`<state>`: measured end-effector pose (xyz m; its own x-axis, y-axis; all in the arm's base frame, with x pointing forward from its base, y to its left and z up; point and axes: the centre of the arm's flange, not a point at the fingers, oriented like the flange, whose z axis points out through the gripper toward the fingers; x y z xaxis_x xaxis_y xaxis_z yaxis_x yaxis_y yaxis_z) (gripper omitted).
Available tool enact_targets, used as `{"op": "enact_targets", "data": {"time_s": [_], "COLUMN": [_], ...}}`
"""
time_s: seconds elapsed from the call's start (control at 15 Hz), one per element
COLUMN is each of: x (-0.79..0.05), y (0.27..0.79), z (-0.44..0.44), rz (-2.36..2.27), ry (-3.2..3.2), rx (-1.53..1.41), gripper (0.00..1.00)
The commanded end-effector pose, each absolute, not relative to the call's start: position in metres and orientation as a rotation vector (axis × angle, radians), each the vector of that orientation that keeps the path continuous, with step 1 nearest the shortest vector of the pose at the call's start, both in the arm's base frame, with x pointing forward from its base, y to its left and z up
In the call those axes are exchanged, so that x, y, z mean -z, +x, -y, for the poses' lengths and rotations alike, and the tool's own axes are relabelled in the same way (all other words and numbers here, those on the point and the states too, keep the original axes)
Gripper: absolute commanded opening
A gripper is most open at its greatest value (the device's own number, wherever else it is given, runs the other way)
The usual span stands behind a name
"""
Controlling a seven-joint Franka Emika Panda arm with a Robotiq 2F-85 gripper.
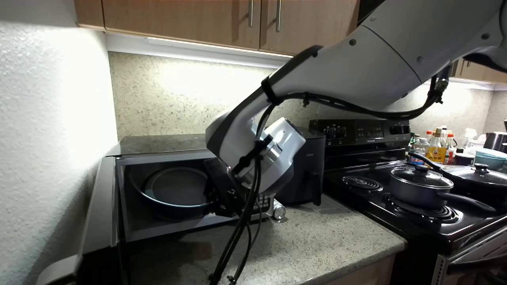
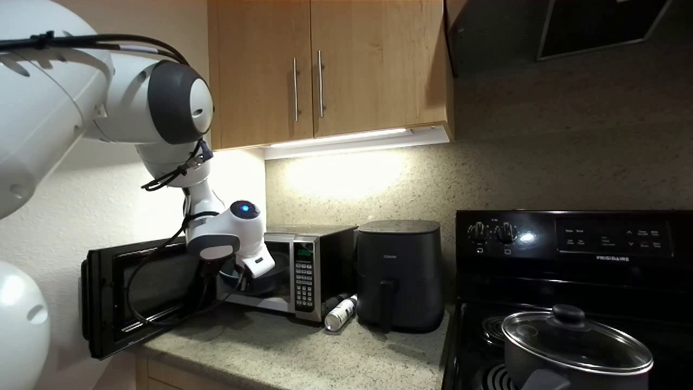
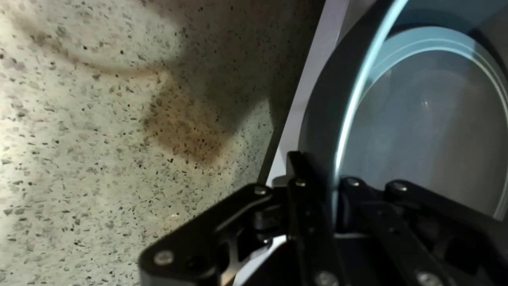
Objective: Remove the bowl from the microwave and put it on top of the microwave
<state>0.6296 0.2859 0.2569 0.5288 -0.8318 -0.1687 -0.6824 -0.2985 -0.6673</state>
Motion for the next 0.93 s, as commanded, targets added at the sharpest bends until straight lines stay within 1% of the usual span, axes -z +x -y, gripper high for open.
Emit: {"op": "enact_targets", "data": {"time_s": [0.0, 0.27, 0.33, 0.4, 0.53, 0.73, 0.87], "x": [-0.306, -0.347, -0.355, -0.307, -0.318, -0.305, -0.322], "y": [0.601, 0.558, 0.549, 0.579, 0.573, 0.574, 0.562], "z": [-0.28, -0.252, -0.246, -0.253, -0.25, -0.252, -0.25], "rz": [-1.218, -1.301, -1.324, -1.288, -1.285, -1.293, -1.226], "ry": [-2.159, -2.343, -2.371, -2.335, -2.34, -2.341, -2.328], "rx": [0.13, -0.059, -0.069, -0.018, -0.035, -0.054, -0.017], "gripper": [0.08, 0.08, 0.08, 0.09, 0.09, 0.08, 0.07]}}
